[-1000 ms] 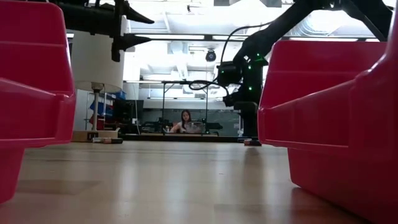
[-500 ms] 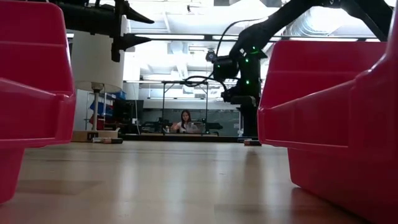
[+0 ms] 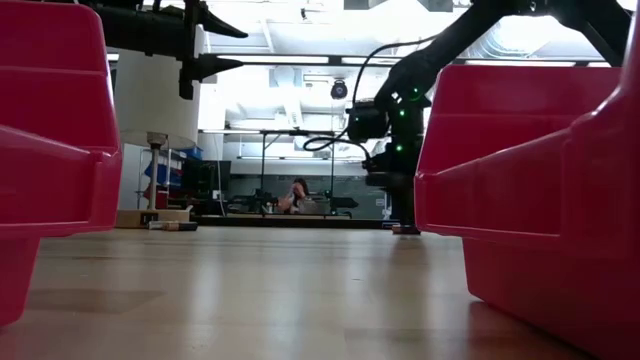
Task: Sort batteries
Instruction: Put the black-brown battery into the right red bin
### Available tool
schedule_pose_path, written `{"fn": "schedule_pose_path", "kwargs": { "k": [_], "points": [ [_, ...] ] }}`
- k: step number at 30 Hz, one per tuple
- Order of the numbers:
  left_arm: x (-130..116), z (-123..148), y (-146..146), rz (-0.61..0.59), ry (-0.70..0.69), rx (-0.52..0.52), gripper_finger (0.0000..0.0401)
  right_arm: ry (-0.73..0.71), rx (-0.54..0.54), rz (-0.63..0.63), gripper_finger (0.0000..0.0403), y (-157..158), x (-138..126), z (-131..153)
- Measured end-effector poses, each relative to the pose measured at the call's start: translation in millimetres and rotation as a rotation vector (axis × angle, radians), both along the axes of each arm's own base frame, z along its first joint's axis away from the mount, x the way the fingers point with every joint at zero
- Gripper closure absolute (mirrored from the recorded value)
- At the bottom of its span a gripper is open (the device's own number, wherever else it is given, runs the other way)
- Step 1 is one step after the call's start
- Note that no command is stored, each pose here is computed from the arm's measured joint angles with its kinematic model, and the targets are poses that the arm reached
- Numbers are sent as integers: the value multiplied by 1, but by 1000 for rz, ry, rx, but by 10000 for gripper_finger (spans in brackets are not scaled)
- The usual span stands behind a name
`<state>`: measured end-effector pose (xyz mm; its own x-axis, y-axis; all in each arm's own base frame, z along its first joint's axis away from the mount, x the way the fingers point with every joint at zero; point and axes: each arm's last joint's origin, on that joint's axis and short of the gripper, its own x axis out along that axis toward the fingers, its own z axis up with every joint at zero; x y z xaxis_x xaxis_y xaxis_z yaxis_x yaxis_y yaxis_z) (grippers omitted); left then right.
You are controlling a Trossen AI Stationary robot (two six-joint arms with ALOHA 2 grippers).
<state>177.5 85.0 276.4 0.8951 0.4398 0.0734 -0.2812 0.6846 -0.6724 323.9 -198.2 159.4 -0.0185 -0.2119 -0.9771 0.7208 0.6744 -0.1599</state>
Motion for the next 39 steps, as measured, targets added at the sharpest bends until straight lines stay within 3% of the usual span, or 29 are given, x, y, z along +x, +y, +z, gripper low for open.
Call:
{"fn": "schedule_pose_path", "kwargs": {
  "k": [8,13,22,25,27,29,32,34,39],
  "points": [
    [0,0,0,0,0,0,194,-49,46,-20,246,0,2,-1],
    [0,0,0,-1,0,-1,194,-56,124,0,246,-1,4,-14],
    [0,0,0,-2,0,-1,194,-32,169,-14,248,1,8,-32],
    [0,0,0,-2,0,-1,194,-10,180,33,276,6,9,-33],
    [0,0,0,-2,0,-1,194,2,199,68,326,11,10,-33],
    [0,0,0,-2,0,-1,194,14,207,121,369,20,13,-29],
    [0,0,0,-2,0,-1,194,28,241,212,369,41,16,-19],
    [0,0,0,-2,0,-1,194,56,329,282,369,67,15,-9],
    [0,0,0,-3,-5,-13,194,45,320,458,369,125,16,34]
  ]
}}
